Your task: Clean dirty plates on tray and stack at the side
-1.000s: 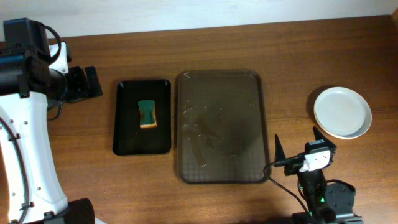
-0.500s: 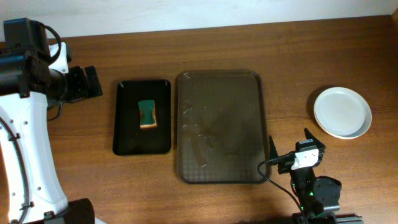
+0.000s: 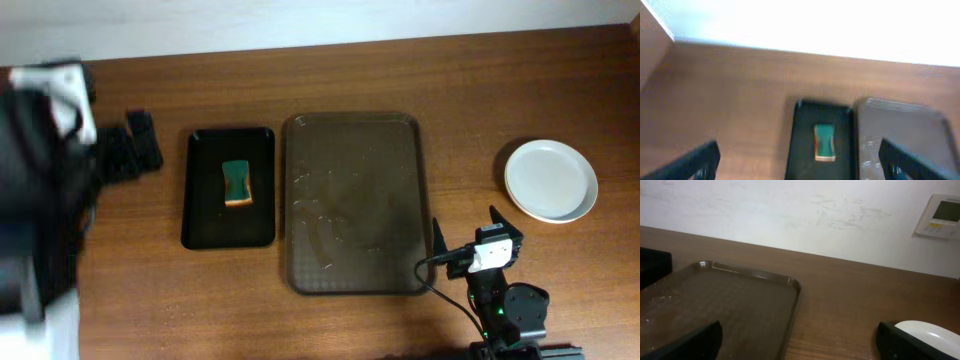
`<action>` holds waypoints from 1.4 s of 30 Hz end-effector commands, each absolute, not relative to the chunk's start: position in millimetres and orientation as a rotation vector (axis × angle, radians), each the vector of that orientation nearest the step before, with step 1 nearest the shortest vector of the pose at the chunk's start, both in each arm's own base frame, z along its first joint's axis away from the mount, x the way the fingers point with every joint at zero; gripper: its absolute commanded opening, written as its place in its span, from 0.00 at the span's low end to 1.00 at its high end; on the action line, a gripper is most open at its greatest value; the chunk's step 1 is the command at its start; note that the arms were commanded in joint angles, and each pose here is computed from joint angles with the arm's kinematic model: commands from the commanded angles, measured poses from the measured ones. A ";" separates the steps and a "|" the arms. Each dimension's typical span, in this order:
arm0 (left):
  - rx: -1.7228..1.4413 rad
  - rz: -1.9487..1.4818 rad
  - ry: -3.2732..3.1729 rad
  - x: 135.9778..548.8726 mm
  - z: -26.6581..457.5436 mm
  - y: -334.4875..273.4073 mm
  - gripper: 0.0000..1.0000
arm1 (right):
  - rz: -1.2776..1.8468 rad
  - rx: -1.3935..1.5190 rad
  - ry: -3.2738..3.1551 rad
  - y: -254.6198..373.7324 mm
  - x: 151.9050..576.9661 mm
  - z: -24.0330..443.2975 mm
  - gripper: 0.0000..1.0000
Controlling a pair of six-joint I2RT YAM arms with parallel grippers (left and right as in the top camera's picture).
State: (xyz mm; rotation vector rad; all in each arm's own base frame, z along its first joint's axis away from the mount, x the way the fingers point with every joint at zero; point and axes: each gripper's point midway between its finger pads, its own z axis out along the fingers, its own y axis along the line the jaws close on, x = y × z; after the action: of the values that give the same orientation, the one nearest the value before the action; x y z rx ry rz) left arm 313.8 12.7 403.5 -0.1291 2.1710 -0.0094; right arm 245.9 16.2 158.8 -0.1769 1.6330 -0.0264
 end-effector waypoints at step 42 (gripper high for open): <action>-0.173 0.037 1.633 244.7 158.3 24.3 1.00 | -0.034 -0.169 1.641 14.2 246.0 155.7 0.98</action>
State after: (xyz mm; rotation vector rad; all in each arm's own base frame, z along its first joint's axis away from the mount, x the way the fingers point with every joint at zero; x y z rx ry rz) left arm 245.0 22.9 159.0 -0.1652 1.6345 0.0324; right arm 246.0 15.5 158.6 -0.1743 1.6344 -0.0297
